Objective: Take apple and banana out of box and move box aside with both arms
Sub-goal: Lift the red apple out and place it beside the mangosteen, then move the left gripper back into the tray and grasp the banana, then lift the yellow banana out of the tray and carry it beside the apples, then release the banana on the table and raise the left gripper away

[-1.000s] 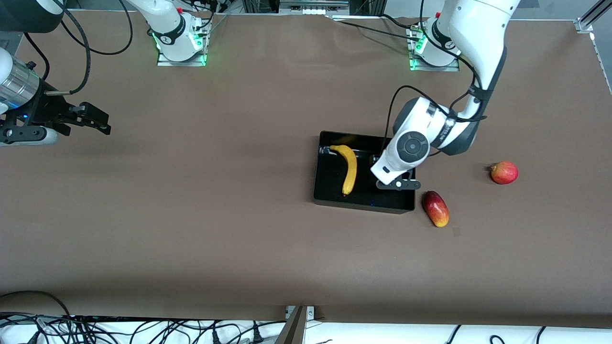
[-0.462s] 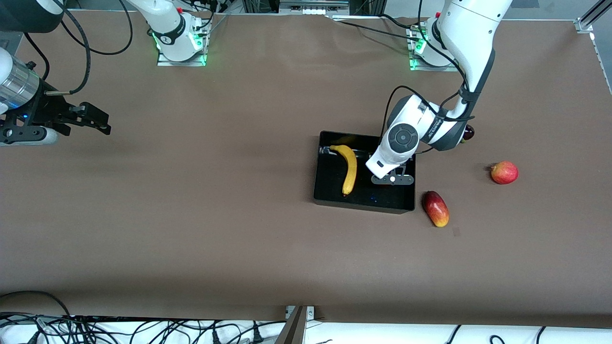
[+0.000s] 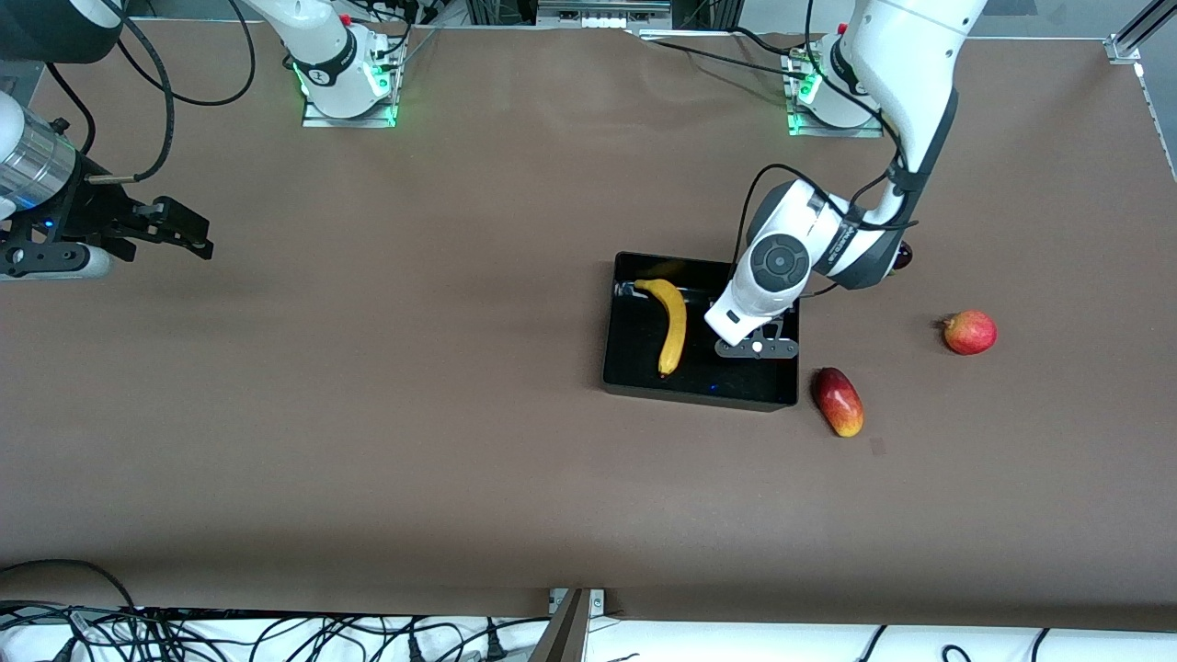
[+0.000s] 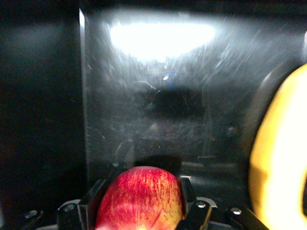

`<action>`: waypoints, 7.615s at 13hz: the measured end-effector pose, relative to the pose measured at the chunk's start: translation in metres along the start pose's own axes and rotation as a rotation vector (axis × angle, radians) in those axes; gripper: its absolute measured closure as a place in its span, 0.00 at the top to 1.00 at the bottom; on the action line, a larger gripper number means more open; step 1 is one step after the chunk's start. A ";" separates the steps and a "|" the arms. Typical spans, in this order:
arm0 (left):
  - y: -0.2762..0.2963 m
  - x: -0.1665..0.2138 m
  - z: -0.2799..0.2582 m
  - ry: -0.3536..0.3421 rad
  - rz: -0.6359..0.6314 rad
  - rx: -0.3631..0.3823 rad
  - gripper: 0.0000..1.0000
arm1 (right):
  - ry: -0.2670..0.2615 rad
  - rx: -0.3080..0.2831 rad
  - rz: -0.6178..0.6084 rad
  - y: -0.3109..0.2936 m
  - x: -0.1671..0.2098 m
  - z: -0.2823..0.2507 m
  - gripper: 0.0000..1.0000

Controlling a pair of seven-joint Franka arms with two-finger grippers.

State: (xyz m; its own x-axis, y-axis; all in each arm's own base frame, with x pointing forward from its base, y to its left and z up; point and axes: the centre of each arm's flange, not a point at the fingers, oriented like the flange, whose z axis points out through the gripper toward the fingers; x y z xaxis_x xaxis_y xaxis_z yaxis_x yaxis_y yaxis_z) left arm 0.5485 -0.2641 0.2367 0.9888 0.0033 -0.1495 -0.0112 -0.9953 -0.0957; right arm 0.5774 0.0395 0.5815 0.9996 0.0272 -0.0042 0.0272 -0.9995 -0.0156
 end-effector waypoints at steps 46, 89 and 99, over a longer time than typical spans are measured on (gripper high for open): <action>0.104 0.027 0.041 -0.054 0.264 -0.106 1.00 | 0.000 0.000 0.000 0.000 0.000 0.000 1.00; -0.301 0.107 -0.120 0.012 0.215 -0.005 1.00 | 0.001 0.000 0.000 0.000 0.000 0.000 1.00; -0.281 0.006 -0.339 0.050 0.175 -0.057 1.00 | 0.027 0.003 -0.041 -0.024 0.001 -0.006 1.00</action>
State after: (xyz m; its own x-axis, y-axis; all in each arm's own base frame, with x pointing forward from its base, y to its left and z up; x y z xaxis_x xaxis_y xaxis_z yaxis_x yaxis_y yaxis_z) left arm 0.6077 -0.0168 0.5966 0.9786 -0.1741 -0.1093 -0.1770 -0.9841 -0.0168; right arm 0.5781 0.0631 0.5880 0.9974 0.0678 0.0238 0.0682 -0.9975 -0.0184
